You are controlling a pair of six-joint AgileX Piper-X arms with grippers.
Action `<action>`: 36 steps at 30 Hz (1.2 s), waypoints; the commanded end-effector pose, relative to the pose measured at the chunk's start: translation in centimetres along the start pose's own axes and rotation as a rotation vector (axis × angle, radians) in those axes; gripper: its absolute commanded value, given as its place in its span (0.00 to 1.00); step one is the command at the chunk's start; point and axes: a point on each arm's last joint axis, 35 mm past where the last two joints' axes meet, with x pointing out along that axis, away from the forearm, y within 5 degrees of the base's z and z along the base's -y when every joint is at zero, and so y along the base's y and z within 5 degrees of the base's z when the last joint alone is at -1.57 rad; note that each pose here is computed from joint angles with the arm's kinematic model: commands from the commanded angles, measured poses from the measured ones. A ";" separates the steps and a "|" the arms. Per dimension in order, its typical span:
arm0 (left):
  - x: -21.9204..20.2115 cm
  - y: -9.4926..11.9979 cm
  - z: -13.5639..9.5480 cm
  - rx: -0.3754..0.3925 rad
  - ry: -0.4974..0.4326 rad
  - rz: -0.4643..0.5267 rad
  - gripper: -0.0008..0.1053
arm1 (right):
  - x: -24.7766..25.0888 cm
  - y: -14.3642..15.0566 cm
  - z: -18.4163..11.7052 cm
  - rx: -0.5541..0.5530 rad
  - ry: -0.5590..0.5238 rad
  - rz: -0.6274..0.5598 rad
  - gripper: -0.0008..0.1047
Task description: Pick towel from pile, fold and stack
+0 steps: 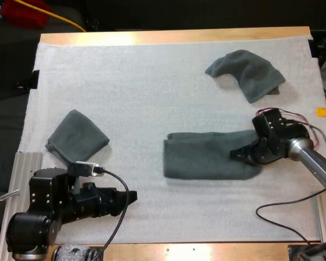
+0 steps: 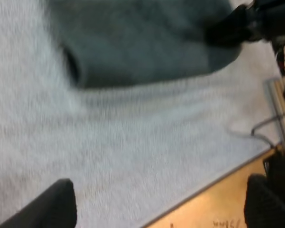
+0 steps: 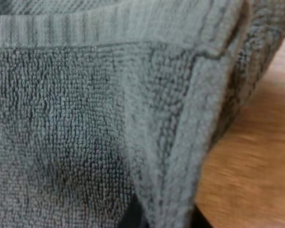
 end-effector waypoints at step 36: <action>-0.2 -0.2 -0.3 0.004 0.010 -0.018 0.67 | -1.8 5.6 2.1 0.182 -0.154 0.437 0.02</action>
